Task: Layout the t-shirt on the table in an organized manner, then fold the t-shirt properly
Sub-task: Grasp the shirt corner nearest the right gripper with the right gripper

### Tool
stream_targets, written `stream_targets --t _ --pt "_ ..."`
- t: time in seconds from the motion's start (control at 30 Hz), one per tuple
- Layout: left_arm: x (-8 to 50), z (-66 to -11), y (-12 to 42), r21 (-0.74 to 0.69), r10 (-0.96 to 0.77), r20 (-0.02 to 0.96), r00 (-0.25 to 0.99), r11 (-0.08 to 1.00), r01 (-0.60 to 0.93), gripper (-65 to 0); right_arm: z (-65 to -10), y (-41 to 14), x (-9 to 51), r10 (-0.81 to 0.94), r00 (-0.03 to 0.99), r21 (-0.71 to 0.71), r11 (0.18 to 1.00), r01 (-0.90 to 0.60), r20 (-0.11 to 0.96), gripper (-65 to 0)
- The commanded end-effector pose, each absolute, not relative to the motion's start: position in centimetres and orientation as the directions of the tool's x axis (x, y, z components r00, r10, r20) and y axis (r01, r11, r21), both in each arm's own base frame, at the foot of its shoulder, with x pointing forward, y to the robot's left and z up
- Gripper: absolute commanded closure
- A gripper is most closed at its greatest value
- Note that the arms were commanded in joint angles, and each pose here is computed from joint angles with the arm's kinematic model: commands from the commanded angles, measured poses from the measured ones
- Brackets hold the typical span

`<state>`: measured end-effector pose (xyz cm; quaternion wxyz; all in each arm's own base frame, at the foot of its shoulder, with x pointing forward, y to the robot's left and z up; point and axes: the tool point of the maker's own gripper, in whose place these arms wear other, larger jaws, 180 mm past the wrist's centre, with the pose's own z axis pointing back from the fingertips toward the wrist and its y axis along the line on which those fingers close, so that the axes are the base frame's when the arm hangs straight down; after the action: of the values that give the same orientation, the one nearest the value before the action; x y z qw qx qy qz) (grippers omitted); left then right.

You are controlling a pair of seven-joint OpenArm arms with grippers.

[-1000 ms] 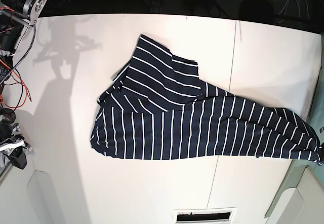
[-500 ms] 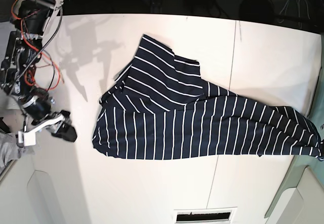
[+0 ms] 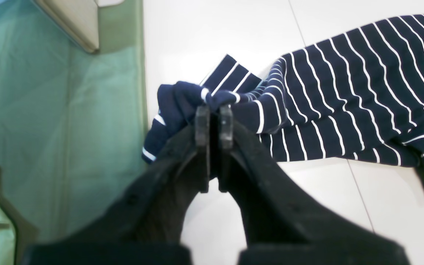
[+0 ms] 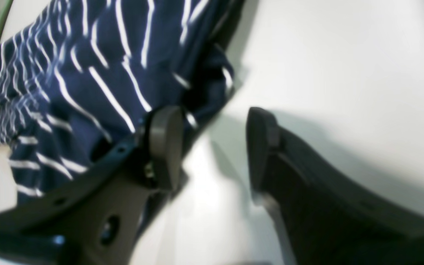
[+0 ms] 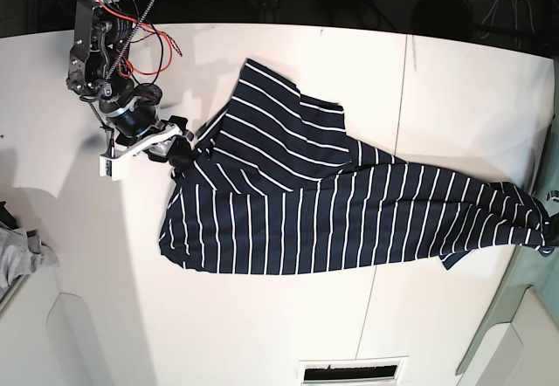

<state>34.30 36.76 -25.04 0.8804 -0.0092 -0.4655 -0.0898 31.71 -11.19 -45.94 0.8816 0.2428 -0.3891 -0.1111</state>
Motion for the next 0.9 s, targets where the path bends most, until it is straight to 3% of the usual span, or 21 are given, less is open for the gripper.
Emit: stream_targets --t 0.0,0.5,0.7,0.87 --pt "34.9 -22.9 37.0 0.088 -0.165 0.85 0.501 0.981 0.174 0.0 -45.2 -11.3 32.8 -0.4 0.643 0.518 0.856 0.007 0.653 -29.1" --pt "34.9 -23.8 35.6 0.04 -0.133 0.859 0.494 0.98 0.193 0.0 -42.1 -10.0 37.2 -0.347 0.616 0.501 0.861 -0.091 0.707 -29.1" --pt "34.9 -23.8 35.6 0.04 -0.132 0.859 0.494 0.98 0.193 0.0 -39.4 -10.4 38.3 -0.333 0.561 0.475 0.871 -0.125 0.758 -29.1" --pt "35.0 -23.7 35.6 0.04 -0.131 0.863 0.488 0.98 0.193 0.0 -40.1 -10.4 38.2 -0.34 0.573 0.482 0.869 -0.111 0.745 -29.1"
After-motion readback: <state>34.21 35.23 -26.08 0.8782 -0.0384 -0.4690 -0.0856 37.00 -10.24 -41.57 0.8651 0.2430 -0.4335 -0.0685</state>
